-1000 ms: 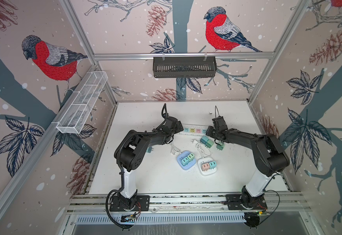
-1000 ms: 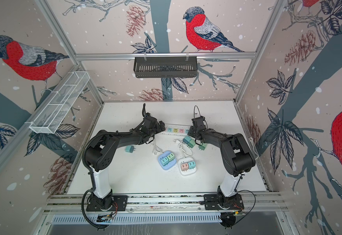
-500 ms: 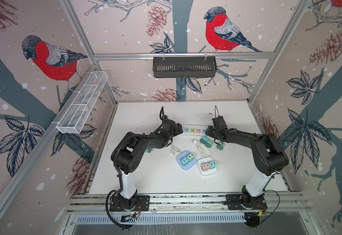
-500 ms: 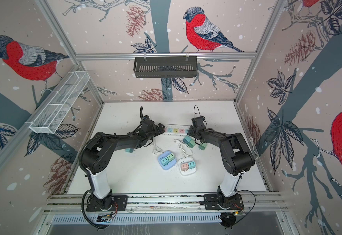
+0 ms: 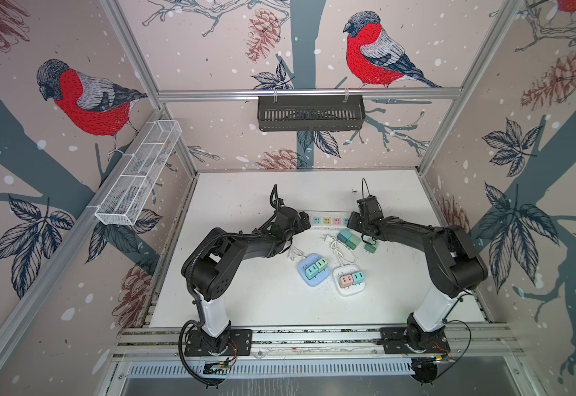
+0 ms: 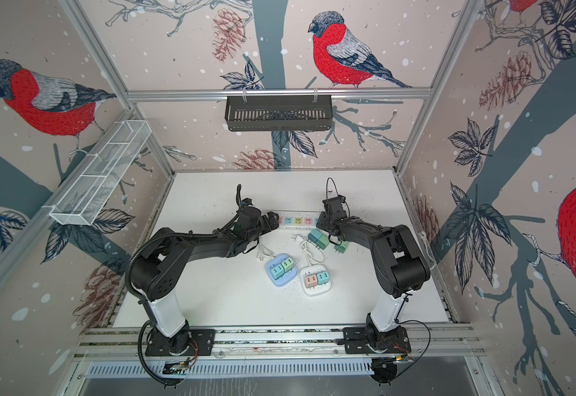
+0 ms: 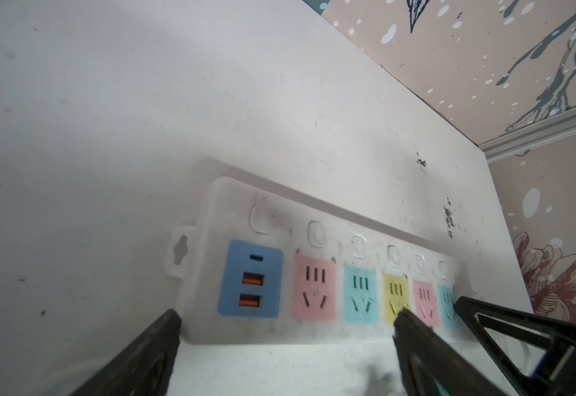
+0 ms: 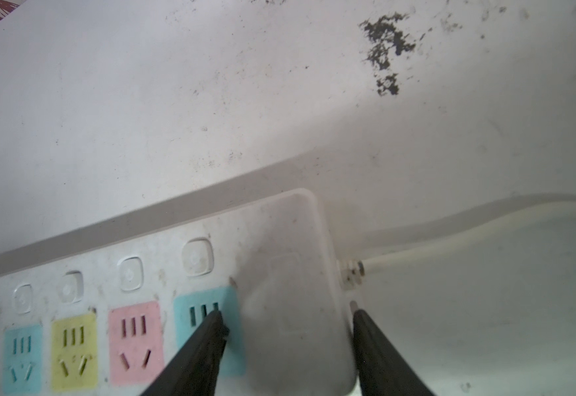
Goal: Insert the plug
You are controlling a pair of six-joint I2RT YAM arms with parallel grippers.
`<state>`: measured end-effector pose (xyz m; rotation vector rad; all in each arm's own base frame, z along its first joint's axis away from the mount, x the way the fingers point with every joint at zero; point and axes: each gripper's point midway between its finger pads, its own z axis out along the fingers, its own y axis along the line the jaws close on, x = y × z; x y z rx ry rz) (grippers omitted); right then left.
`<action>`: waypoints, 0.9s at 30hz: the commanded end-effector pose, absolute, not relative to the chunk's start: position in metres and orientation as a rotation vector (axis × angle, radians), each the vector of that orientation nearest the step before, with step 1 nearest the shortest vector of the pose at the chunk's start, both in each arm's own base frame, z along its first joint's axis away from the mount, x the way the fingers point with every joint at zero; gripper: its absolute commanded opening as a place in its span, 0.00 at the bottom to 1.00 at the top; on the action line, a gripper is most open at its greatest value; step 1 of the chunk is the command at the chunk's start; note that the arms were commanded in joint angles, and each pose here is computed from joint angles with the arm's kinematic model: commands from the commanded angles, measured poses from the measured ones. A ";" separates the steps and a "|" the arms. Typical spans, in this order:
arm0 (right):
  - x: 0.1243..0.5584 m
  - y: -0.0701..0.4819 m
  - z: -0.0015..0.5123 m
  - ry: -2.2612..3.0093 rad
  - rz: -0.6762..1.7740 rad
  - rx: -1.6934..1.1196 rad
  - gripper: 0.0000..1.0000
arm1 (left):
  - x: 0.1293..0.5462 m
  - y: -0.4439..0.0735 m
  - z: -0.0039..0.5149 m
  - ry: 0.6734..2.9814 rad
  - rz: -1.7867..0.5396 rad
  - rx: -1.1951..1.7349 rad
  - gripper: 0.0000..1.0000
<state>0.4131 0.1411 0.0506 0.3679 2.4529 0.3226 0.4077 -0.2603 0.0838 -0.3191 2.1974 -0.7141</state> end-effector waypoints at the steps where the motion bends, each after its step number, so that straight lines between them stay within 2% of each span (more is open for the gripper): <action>1: 0.412 0.136 0.062 2.427 0.298 0.372 0.62 | 0.412 -0.248 0.116 2.077 -0.712 -0.368 0.96; 7: 0.398 0.113 0.099 2.334 0.234 0.419 0.62 | 0.380 -0.204 0.191 1.898 -0.673 -0.364 0.96; 13: 0.360 0.099 0.135 2.247 0.296 0.416 0.63 | 0.343 -0.162 0.265 1.764 -0.558 -0.248 0.97; 17: 0.331 0.095 0.127 2.268 0.305 0.393 0.63 | 0.329 -0.145 0.289 1.721 -0.449 -0.127 0.97; 20: 0.317 0.091 0.111 2.313 0.276 0.381 0.63 | 0.324 -0.124 0.293 1.707 -0.374 -0.175 0.97; 27: 0.299 0.068 0.081 2.344 0.143 0.401 0.63 | 0.310 -0.124 0.305 1.657 -0.438 -0.137 0.97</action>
